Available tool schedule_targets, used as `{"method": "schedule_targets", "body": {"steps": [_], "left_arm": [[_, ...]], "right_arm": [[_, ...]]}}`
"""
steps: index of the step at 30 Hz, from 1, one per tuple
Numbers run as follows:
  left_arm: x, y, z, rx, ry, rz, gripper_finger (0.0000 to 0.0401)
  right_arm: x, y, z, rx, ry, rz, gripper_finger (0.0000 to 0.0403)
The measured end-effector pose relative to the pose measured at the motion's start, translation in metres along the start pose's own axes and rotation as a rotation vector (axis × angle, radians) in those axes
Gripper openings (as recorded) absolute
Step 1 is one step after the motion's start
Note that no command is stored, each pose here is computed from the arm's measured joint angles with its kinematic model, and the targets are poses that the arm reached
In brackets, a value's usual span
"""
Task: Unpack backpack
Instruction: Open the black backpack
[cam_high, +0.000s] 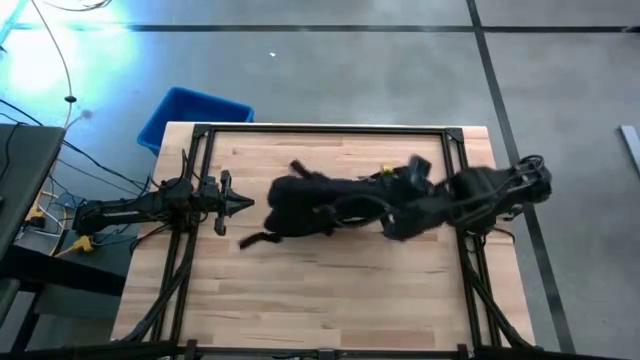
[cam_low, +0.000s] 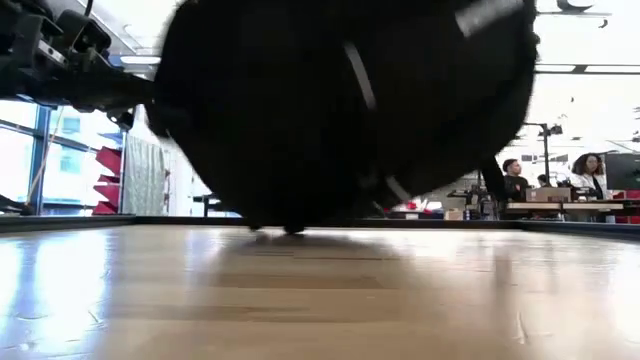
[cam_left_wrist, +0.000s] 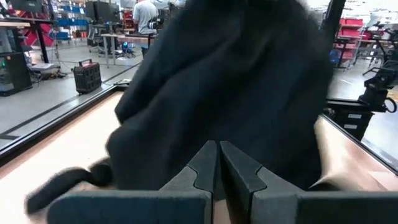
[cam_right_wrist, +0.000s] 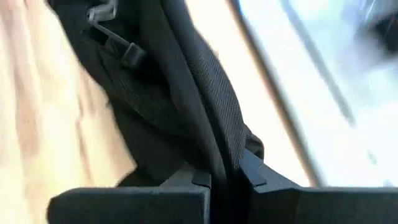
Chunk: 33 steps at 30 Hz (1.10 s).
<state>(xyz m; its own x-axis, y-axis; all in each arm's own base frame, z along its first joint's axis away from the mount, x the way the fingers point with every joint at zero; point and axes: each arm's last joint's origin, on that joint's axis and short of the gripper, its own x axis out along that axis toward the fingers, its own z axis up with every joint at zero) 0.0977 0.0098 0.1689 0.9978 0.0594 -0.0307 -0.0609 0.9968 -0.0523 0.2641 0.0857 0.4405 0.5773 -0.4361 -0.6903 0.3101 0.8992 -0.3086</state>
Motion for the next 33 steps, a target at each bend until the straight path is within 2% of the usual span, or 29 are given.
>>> {"method": "schedule_targets", "body": {"steps": [4, 7, 10, 13, 16, 20, 24, 29, 31, 33], "left_arm": [[0.000, 0.000, 0.000, -0.018, 0.001, -0.001, 0.0000], [0.000, 0.000, 0.000, -0.050, 0.003, -0.001, 0.0000], [0.000, 0.000, 0.000, -0.075, 0.003, -0.001, 0.0000], [0.000, 0.000, -0.001, -0.111, 0.007, -0.001, 0.0000], [0.000, 0.000, -0.001, -0.141, 0.009, -0.004, 0.0000], [0.000, 0.000, -0.001, -0.198, 0.007, -0.003, 0.0000], [0.000, 0.000, 0.001, -0.359, -0.007, -0.001, 0.0000], [0.000, 0.002, 0.004, -0.555, -0.063, 0.054, 0.0000], [0.000, 0.002, 0.008, -0.580, -0.102, 0.057, 0.0000], [-0.001, 0.000, 0.016, -0.562, -0.143, -0.003, 0.0000]], "right_arm": [[0.008, -0.004, 0.042, -0.085, -0.122, -0.014, 0.0000], [0.030, -0.004, 0.062, -0.150, -0.118, -0.046, 0.0000], [0.067, 0.009, 0.069, -0.194, -0.073, -0.070, 0.0000], [0.109, 0.030, 0.064, -0.194, 0.015, -0.089, 0.0000], [0.150, 0.061, 0.049, -0.176, 0.104, -0.108, 0.0000], [0.189, 0.105, 0.023, -0.171, 0.200, -0.064, 0.0000], [0.204, 0.130, -0.001, -0.164, 0.284, -0.034, 0.0000], [0.208, 0.155, -0.023, -0.134, 0.312, -0.048, 0.0000], [0.205, 0.161, -0.029, -0.124, 0.300, -0.073, 0.0000], [0.202, 0.165, -0.032, -0.119, 0.290, -0.093, 0.0000]]}}
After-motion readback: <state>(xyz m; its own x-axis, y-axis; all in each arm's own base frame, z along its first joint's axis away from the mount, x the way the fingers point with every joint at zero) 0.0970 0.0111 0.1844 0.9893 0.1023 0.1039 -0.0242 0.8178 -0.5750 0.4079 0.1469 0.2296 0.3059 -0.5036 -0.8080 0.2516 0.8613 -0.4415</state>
